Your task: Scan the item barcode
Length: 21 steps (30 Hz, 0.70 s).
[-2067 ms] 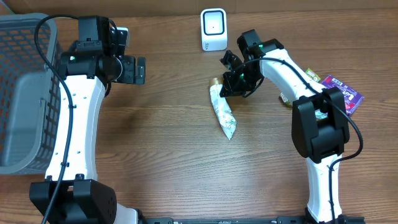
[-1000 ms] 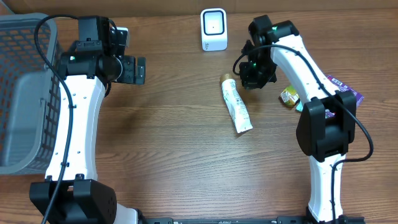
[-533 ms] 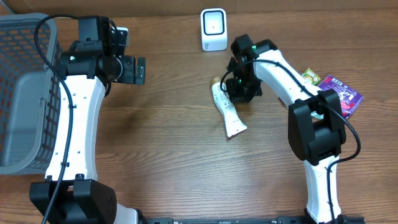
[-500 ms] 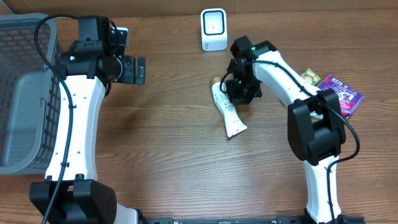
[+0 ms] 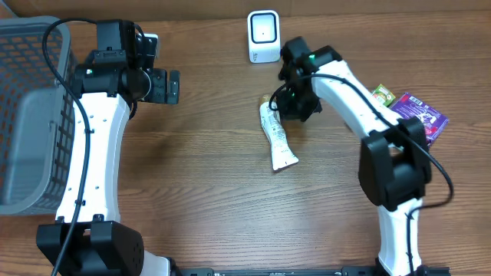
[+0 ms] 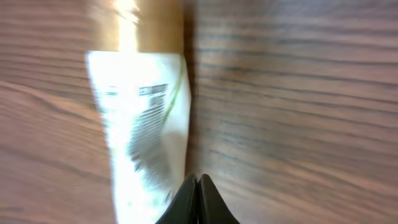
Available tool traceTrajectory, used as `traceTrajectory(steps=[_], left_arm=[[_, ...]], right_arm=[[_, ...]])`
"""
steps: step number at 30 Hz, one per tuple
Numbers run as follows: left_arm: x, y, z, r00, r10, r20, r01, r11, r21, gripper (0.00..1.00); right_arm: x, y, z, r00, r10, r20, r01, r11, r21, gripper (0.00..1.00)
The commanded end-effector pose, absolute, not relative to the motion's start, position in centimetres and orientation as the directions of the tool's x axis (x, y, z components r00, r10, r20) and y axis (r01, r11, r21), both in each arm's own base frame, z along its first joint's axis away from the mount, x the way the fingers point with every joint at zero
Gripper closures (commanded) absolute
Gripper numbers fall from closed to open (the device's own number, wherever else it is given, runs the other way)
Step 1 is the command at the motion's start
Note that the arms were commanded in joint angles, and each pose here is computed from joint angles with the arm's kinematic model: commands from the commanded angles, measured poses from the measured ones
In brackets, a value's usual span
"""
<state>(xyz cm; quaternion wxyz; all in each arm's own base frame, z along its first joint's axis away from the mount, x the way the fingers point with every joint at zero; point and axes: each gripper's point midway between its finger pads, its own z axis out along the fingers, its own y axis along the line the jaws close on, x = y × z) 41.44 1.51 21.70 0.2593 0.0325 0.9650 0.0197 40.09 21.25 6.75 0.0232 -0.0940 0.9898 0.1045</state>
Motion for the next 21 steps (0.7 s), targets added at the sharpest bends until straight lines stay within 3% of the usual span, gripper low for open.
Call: traceTrajectory(steps=[1,21], left_arm=[[41.3,1.7,22.9,-0.849,0.053,-0.526,0.032,0.998,0.048,0.00],[41.3,1.7,22.9,-0.849,0.053,-0.526,0.032,0.998,0.048,0.00]], right_arm=[[41.1,21.5,11.7,-0.975,-0.126,-0.181,-0.164,0.964,0.209,0.96],[39.0,23.9,8.0,-0.983,-0.125,-0.132,-0.154,0.958,0.243,0.96]])
